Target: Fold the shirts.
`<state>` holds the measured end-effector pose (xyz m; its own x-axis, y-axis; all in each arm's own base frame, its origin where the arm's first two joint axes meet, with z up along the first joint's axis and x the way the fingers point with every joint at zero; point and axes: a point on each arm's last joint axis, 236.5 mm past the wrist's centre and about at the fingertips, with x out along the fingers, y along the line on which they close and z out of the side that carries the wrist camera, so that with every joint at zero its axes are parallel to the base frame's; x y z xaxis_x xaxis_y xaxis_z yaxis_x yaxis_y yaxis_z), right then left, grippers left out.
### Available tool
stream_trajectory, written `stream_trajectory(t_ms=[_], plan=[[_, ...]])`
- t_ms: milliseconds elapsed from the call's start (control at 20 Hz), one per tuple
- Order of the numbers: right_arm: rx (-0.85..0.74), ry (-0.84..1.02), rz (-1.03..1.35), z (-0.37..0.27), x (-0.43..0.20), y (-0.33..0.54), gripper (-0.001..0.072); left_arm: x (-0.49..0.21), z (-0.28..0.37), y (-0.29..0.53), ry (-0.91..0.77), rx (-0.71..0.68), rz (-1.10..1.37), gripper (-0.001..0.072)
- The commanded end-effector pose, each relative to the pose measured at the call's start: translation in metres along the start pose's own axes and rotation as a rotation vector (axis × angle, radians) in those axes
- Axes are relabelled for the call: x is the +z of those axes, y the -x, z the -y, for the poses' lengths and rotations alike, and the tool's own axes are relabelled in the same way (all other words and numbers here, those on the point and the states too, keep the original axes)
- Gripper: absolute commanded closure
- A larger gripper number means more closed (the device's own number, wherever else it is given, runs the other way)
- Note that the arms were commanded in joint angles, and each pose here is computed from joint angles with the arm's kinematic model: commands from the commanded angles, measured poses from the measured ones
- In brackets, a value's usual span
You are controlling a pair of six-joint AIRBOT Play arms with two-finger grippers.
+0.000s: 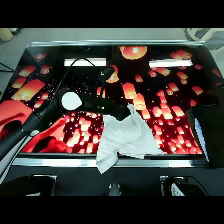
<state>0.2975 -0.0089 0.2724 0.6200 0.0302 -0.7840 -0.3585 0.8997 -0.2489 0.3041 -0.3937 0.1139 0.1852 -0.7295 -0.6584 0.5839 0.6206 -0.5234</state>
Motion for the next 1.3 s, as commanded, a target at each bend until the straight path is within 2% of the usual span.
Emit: stream_trajectory(t_ms=[0, 50, 100, 150, 200, 250, 300, 350, 500, 600, 850, 1100, 1200, 1250], plan=[[0.197, -0.016, -0.246, -0.027, -0.04, -0.07, 0.0039, -0.013, -0.057, 0.044, 0.042, 0.099, -0.159, -0.0009], [0.29, -0.014, -0.323, -0.045, -0.059, -0.098, 0.0039, -0.026, -0.084, 0.069, 0.063, 0.169, -0.216, -0.0006], [0.386, -0.013, -0.393, -0.065, -0.079, -0.12, 0.004, -0.047, -0.103, 0.089, 0.082, 0.219, -0.289, 0.0035], [0.498, -0.011, -0.465, -0.089, -0.103, -0.139, 0.004, -0.073, -0.114, 0.101, 0.091, 0.235, -0.36, 0.0104], [0.585, -0.017, -0.522, -0.109, -0.124, -0.152, 0.0039, -0.097, -0.118, 0.105, 0.111, 0.236, -0.399, 0.0108], [0.655, -0.03, -0.567, -0.128, -0.145, -0.163, 0.0039, -0.125, -0.12, 0.101, 0.142, 0.233, -0.431, 0.0107], [0.699, -0.046, -0.597, -0.142, -0.162, -0.172, 0.0039, -0.15, -0.118, 0.092, 0.171, 0.211, -0.451, 0.0074], [0.726, -0.058, -0.623, -0.154, -0.18, -0.18, 0.0039, -0.174, -0.11, 0.077, 0.216, 0.162, -0.457, -0.0013], [0.775, -0.057, -0.675, -0.177, -0.22, -0.191, 0.0019, -0.224, -0.092, 0.029, 0.313, 0.076, -0.462, -0.0013], [0.787, -0.049, -0.677, -0.185, -0.233, -0.197, -0.0004, -0.24, -0.089, 0.006, 0.285, 0.086, -0.465, -0.0013], [0.75, -0.07, -0.646, -0.187, -0.24, -0.216, -0.0005, -0.255, -0.084, -0.035, 0.296, 0.087, -0.485, -0.0013], [0.8, -0.103, -0.643, -0.198, -0.239, -0.229, -0.0004, -0.256, -0.091, -0.044, 0.286, 0.098, -0.474, -0.0003], [0.829, -0.116, -0.662, -0.204, -0.243, -0.233, -0.0002, -0.254, -0.09, -0.045, 0.293, 0.096, -0.465, 0.0295], [0.848, -0.126, -0.671, -0.207, -0.245, -0.235, 0.0, -0.253, -0.09, -0.045, 0.295, 0.094, -0.462, 0.0415]])
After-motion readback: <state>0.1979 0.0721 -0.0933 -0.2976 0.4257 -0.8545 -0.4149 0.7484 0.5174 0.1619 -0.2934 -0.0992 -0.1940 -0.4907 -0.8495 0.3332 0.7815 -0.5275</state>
